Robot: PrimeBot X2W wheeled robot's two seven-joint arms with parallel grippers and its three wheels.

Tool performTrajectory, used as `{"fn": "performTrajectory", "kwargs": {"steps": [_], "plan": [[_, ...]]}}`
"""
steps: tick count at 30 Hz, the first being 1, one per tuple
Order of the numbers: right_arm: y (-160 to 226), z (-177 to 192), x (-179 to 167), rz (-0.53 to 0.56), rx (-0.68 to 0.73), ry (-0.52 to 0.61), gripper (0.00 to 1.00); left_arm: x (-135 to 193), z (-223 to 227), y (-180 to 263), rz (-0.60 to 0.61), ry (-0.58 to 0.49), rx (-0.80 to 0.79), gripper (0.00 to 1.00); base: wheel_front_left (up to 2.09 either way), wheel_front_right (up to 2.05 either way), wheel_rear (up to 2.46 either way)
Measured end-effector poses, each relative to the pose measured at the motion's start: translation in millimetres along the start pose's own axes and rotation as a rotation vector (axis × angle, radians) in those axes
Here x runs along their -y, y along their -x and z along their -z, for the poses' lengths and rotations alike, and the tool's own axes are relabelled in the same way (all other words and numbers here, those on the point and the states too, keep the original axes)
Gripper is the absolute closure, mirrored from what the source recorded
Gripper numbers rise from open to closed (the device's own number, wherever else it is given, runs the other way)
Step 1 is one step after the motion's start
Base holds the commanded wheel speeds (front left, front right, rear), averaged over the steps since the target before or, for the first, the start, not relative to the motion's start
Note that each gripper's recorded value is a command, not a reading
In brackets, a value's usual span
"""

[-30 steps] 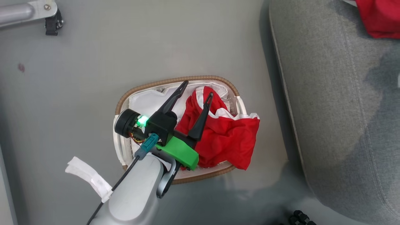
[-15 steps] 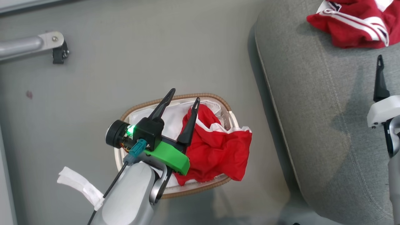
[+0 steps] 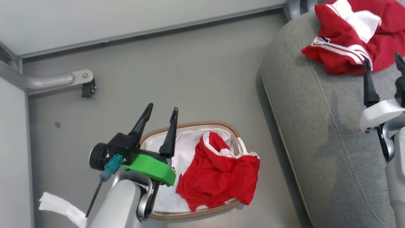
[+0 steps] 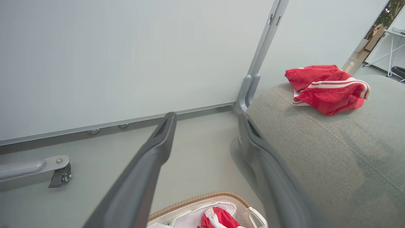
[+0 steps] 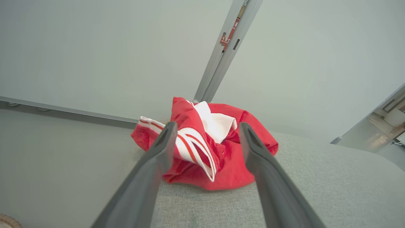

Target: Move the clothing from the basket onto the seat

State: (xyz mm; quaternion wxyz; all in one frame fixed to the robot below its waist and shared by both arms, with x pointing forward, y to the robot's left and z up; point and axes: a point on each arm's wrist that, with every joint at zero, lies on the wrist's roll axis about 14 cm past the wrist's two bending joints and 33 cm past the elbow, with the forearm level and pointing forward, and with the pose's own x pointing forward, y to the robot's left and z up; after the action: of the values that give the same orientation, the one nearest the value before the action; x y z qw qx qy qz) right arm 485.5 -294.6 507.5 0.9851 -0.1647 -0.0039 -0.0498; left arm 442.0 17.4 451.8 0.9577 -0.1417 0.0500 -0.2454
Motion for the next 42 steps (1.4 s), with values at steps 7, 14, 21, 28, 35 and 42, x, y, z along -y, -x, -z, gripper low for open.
{"fn": "performTrajectory", "kwargs": {"steps": [7,14,21,28,35,42], "plan": [[-1,-41,-47,-0.079,0.091,-0.109,0.0,-33,-28,35,-0.159,0.004,0.071,0.0,0.0,0.0,0.0],[15,-57,-92,-0.15,0.117,-0.232,0.0,-64,-39,77,-0.309,0.019,0.11,0.0,0.0,0.0,0.0],[51,-42,-119,-0.202,0.065,-0.316,0.0,-79,-36,117,-0.413,0.04,0.118,0.0,0.0,0.0,0.0],[76,-35,-127,-0.219,0.046,-0.38,0.0,-81,-35,135,-0.444,0.036,0.119,0.0,0.0,0.0,0.0],[82,-33,-132,-0.233,0.038,-0.406,0.0,-83,-32,138,-0.456,0.041,0.113,0.0,0.0,0.0,0.0],[83,-34,-132,-0.235,0.039,-0.408,0.0,-83,-30,138,-0.456,0.046,0.108,0.0,0.0,0.0,0.0]]}}
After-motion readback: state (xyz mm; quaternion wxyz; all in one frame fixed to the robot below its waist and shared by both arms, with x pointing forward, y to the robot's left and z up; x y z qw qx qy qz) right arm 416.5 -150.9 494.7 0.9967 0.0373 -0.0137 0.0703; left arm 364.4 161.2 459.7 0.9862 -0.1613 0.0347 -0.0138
